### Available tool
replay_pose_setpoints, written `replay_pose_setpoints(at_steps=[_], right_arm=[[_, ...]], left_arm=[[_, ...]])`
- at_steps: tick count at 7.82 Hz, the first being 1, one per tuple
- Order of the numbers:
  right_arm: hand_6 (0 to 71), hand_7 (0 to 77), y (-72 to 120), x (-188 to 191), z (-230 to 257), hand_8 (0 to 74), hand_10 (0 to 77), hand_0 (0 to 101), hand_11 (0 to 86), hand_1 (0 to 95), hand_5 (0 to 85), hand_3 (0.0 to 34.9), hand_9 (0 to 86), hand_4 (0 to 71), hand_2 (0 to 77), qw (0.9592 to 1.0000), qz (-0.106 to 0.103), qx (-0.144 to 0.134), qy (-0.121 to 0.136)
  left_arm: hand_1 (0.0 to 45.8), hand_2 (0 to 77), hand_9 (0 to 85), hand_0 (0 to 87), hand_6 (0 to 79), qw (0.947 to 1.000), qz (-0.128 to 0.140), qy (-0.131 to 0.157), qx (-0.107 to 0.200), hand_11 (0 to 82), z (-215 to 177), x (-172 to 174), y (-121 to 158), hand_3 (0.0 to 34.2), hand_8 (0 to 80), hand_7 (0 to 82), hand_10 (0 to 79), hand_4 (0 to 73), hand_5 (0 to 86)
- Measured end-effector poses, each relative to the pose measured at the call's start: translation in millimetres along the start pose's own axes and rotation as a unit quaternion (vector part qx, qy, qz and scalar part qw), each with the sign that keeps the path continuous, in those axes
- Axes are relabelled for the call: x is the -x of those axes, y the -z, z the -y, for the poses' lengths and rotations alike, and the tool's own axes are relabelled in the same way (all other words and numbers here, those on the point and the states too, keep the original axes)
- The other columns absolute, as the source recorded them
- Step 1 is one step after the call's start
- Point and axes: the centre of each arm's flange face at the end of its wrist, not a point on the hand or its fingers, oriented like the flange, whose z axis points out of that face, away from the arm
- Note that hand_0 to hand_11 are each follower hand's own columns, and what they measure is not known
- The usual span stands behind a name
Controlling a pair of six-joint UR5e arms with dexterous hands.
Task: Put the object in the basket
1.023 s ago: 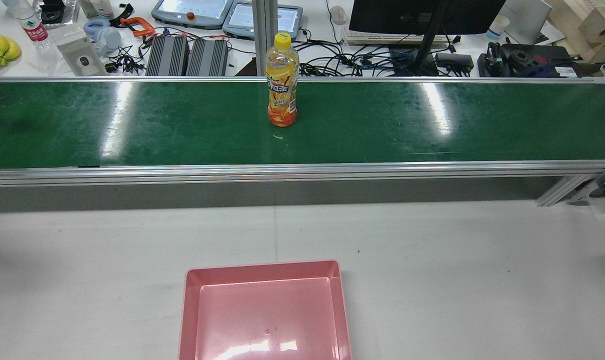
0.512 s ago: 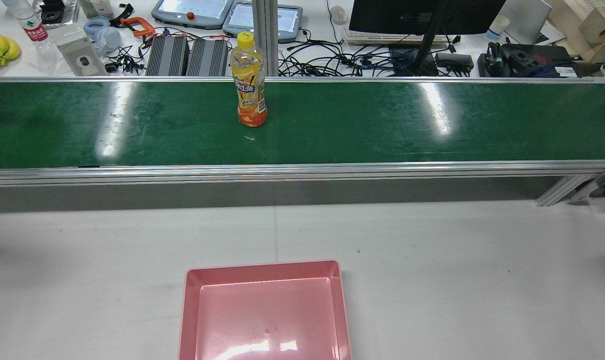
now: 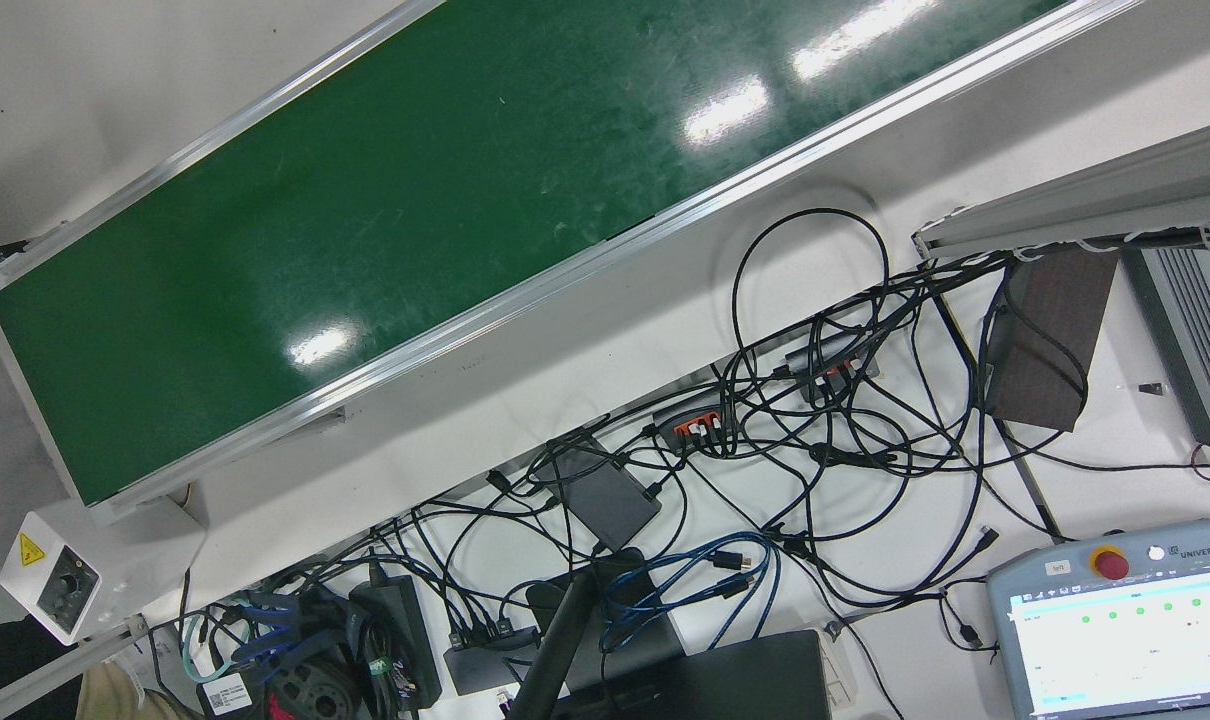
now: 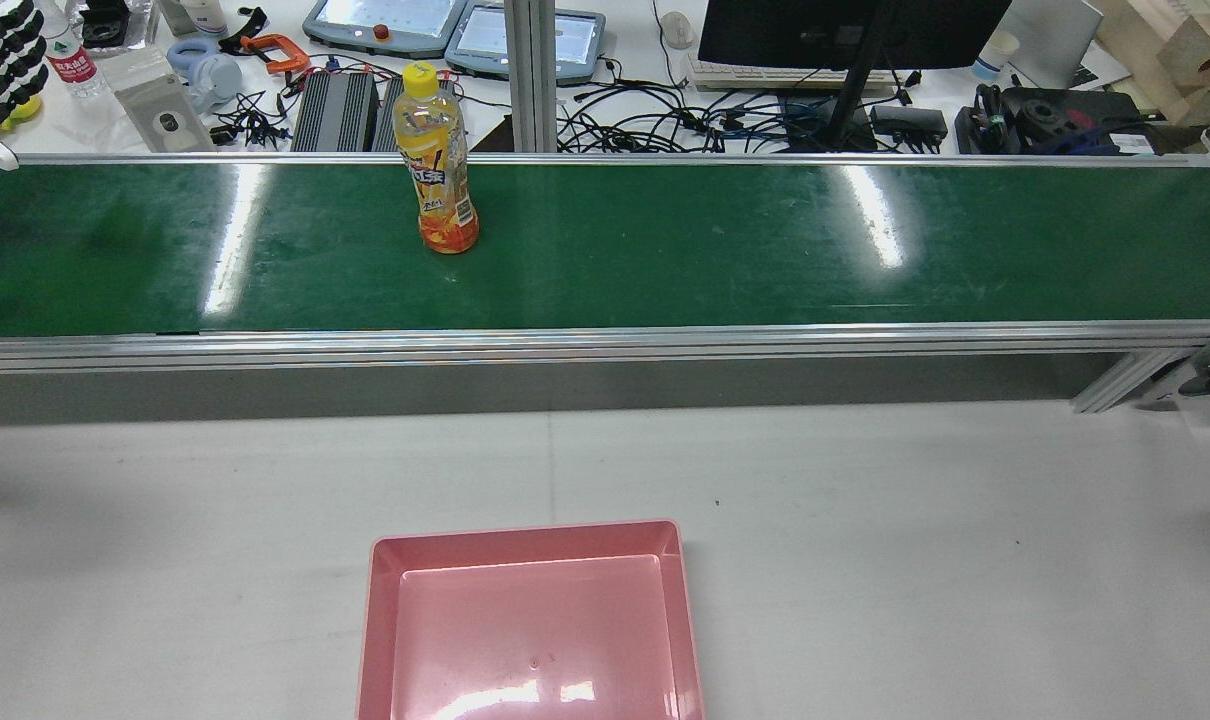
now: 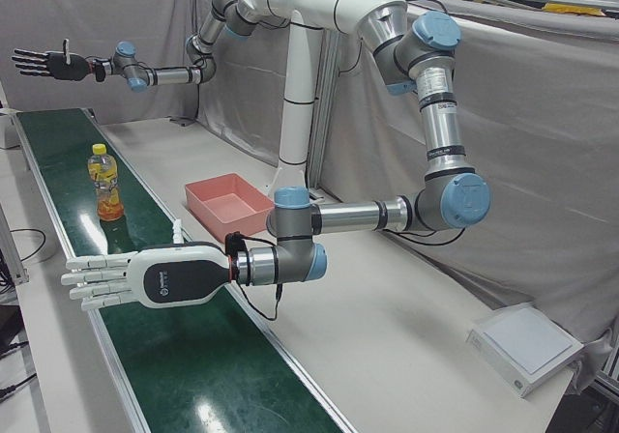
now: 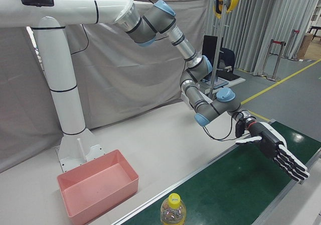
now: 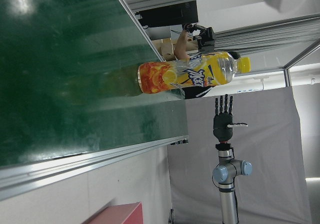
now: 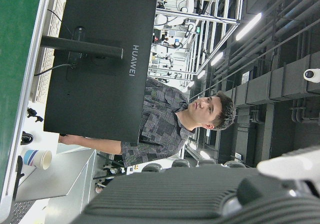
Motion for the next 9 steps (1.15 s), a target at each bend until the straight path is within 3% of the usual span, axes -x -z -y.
replay_pose_setpoints(at_steps=[4, 9], right_arm=[[0.0, 0.5, 0.0, 0.0, 0.0, 0.0, 0.0, 0, 0.0, 0.0, 0.0, 0.3, 0.0, 0.0, 0.5, 1.0, 0.0, 0.0, 0.0], [0.0, 0.5, 0.0, 0.0, 0.0, 0.0, 0.0, 0, 0.0, 0.0, 0.0, 0.3, 0.0, 0.0, 0.5, 1.0, 0.0, 0.0, 0.0]], left_arm=[[9.3, 0.0, 0.0, 61.3, 0.0, 1.0, 0.0, -0.002, 0.002, 0.5, 1.5, 1.9, 4.5, 0.4, 0.0, 0.5, 0.0, 1.6, 1.6], [10.4, 0.0, 0.0, 60.8, 0.0, 0.9999, 0.002, -0.014, 0.006, 0.5, -2.5, 5.5, 2.0, 1.3, 0.0, 0.5, 0.0, 1.1, 1.1]])
